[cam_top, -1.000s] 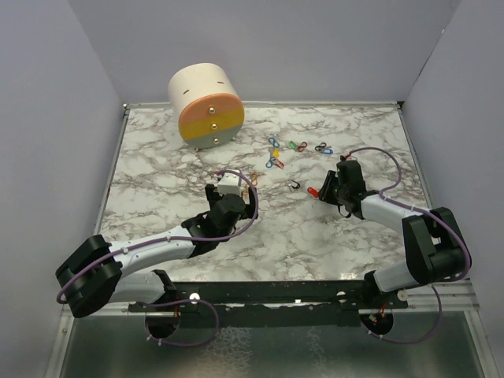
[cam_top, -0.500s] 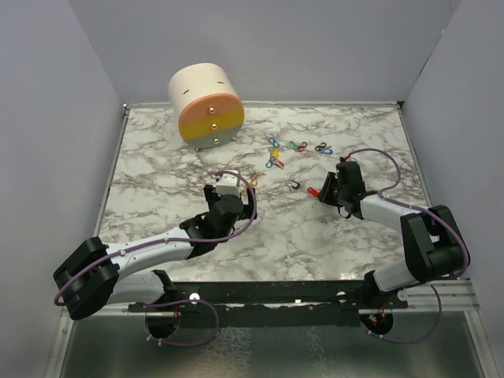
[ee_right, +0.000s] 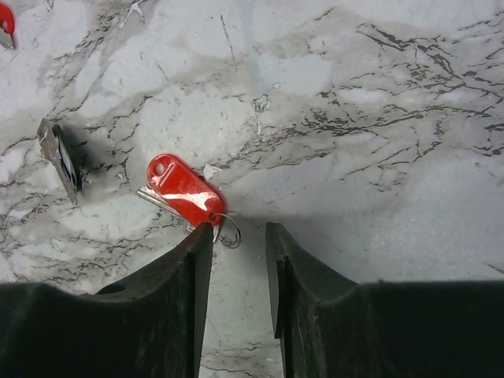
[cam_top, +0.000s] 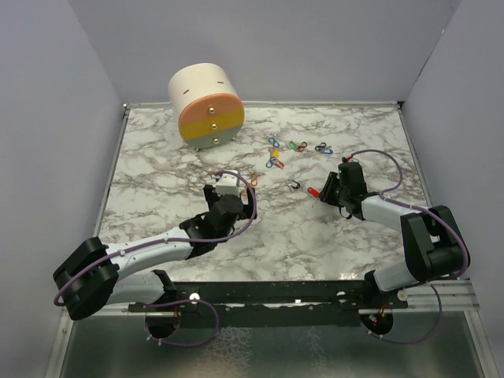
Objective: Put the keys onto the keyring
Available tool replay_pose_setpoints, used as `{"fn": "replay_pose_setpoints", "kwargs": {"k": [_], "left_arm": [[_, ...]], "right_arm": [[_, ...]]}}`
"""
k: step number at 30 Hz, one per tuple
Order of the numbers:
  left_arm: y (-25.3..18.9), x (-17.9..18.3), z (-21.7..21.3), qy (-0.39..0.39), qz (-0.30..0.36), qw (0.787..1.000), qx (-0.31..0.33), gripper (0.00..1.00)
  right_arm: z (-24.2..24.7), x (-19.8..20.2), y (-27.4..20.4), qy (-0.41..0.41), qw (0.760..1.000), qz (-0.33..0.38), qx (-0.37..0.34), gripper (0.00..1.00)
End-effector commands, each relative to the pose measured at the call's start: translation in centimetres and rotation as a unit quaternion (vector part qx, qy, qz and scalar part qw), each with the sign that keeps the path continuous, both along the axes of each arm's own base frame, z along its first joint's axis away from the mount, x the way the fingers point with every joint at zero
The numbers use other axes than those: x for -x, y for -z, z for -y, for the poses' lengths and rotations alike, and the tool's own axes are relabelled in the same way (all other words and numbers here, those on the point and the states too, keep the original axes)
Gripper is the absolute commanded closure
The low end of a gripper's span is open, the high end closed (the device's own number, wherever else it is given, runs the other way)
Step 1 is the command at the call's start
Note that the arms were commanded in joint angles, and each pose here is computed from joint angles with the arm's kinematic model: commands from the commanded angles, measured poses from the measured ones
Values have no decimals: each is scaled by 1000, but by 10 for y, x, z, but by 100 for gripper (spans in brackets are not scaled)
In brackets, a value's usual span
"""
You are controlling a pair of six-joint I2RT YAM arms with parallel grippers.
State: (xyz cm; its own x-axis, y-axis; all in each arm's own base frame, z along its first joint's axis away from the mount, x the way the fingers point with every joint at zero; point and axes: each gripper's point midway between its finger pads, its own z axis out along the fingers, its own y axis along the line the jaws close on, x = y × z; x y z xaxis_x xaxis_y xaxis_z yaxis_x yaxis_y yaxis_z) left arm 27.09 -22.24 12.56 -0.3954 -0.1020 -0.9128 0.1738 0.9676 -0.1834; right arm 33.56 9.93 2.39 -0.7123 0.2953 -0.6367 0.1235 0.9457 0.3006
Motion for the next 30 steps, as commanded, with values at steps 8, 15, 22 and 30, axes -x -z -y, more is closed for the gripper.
{"fn": "replay_pose_setpoints", "kwargs": {"k": [8,15,22,30], "left_arm": [[-4,0,-1,-1,3,1000,12,1],[-4,-1,-1,-2,3,1000,12,1],[-4,-1,0,-1,3,1000,11,1],[-4,-1,0,-1,3,1000,11,1]], "right_arm": [[1,-1,1,1,1000,6,-19,66],[-2,-2,2,-5,1000,4,-25,70],[-6,-2,3,-11,999,3,-33,77],[-5,-3,4,-9,999,3,-32,80]]}}
